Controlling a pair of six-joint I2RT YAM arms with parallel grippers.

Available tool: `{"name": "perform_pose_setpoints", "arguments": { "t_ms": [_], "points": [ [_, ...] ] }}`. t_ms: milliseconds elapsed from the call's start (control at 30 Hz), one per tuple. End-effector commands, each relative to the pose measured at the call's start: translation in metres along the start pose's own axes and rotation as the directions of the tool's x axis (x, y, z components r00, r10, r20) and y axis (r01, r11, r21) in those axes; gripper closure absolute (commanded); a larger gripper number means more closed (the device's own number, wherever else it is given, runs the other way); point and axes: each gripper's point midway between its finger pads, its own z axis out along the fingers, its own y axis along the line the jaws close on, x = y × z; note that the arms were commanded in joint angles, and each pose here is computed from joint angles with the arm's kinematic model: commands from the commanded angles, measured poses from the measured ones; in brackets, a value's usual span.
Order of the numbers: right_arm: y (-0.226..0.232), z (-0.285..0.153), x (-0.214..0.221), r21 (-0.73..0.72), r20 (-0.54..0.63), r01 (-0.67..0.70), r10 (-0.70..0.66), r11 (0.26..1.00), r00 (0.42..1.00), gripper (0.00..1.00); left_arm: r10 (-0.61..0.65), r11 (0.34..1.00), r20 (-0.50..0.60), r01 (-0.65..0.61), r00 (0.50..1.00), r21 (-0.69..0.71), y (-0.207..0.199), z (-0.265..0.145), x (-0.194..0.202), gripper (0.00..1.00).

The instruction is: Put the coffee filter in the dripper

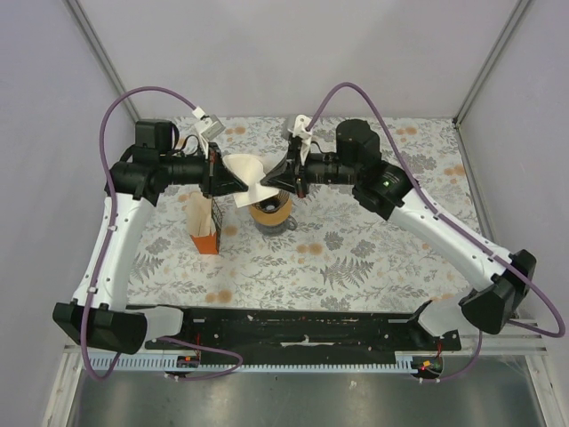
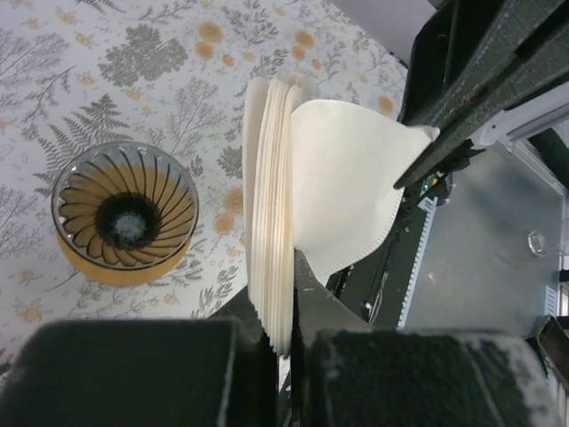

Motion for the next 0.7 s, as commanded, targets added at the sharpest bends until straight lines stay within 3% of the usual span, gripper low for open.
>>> {"name": "perform_pose_setpoints", "arguments": {
  "t_ms": [0, 133, 333, 533, 667],
  "points": [
    [0.000, 0.020, -0.032, -0.075, 0.099, -0.027, 0.035, 0.997, 0.994, 1.00, 0.066, 0.977, -0.062, -0.077, 0.996, -0.197, 0.028, -0.015, 0.006, 0.98],
    [-0.002, 0.044, -0.034, -0.132, 0.117, -0.073, 0.089, 0.989, 0.989, 1.00, 0.110, 0.918, -0.110, -0.143, 0.988, -0.369, 0.048, -0.036, 0.008, 0.98],
    [0.011, 0.093, -0.031, -0.223, 0.104, -0.078, 0.103, 0.972, 0.989, 1.00, 0.057, 0.763, -0.195, -0.169, 0.979, -0.624, 0.079, -0.077, 0.021, 0.98],
    [0.002, 0.138, -0.013, -0.286, 0.116, -0.066, 0.103, 0.956, 0.988, 1.00, -0.018, 0.608, -0.252, -0.189, 0.968, -0.771, 0.105, -0.108, 0.047, 0.98],
    [-0.002, 0.163, -0.001, -0.304, 0.106, -0.095, 0.132, 0.948, 0.986, 1.00, -0.071, 0.578, -0.291, -0.198, 0.954, -0.792, 0.112, -0.113, 0.068, 0.98]
  ]
}}
